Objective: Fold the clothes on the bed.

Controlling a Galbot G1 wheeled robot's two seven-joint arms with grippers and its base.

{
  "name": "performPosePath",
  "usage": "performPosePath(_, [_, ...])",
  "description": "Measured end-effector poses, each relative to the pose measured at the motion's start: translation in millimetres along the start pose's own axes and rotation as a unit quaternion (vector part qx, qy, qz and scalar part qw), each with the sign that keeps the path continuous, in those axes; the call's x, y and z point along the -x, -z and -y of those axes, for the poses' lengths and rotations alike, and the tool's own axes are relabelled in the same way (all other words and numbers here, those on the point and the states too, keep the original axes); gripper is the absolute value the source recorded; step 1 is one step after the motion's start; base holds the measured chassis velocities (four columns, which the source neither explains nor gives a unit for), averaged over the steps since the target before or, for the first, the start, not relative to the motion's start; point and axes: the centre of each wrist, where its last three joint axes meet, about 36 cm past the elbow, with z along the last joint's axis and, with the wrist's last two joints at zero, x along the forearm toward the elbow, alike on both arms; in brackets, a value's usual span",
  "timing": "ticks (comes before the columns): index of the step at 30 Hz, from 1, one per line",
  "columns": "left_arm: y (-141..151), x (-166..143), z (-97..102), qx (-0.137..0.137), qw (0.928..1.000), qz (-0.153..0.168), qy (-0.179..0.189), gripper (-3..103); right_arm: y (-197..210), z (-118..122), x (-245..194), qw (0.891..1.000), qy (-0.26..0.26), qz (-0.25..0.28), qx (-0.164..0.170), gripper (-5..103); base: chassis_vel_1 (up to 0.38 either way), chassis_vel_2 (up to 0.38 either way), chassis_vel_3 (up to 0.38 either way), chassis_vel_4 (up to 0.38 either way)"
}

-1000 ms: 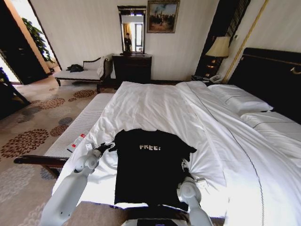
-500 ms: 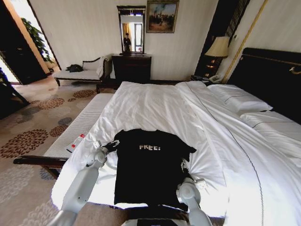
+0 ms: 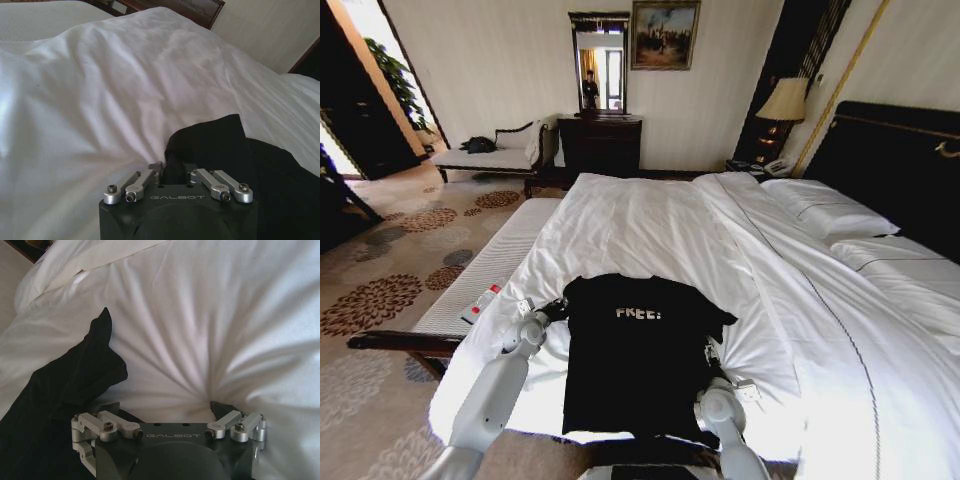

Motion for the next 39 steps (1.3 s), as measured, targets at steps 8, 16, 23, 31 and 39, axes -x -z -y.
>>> performPosePath(8, [13.2,-10.4,11.8,0.014,0.9997,0.013,-0.012,3,0.3,1.4,-0.1,1.0,-0.002,0.0,-0.001,100,0.0,0.0,0.0,0.0])
performPosePath(16, [25.9,-25.2,47.6,0.062,0.9963,0.021,-0.055,3,0.0,2.0,0.9,1.0,-0.004,0.0,-0.001,100,0.0,0.0,0.0,0.0])
performPosePath(23, [8.5,-14.7,92.5,0.112,0.9891,-0.005,-0.095,3,0.8,2.2,1.2,1.0,-0.005,0.002,0.0,100,0.0,0.0,0.0,0.0])
performPosePath(31, [-6.5,-13.2,121.1,0.12,0.9836,-0.012,-0.134,9,4.4,-0.7,0.0,1.0,-0.002,0.009,0.002,100,0.0,0.0,0.0,0.0])
performPosePath(39, [20.1,-60.7,134.0,0.03,0.9736,-0.004,-0.226,36,4.2,-3.0,-1.0,1.0,0.001,0.011,0.001,100,0.0,0.0,0.0,0.0])
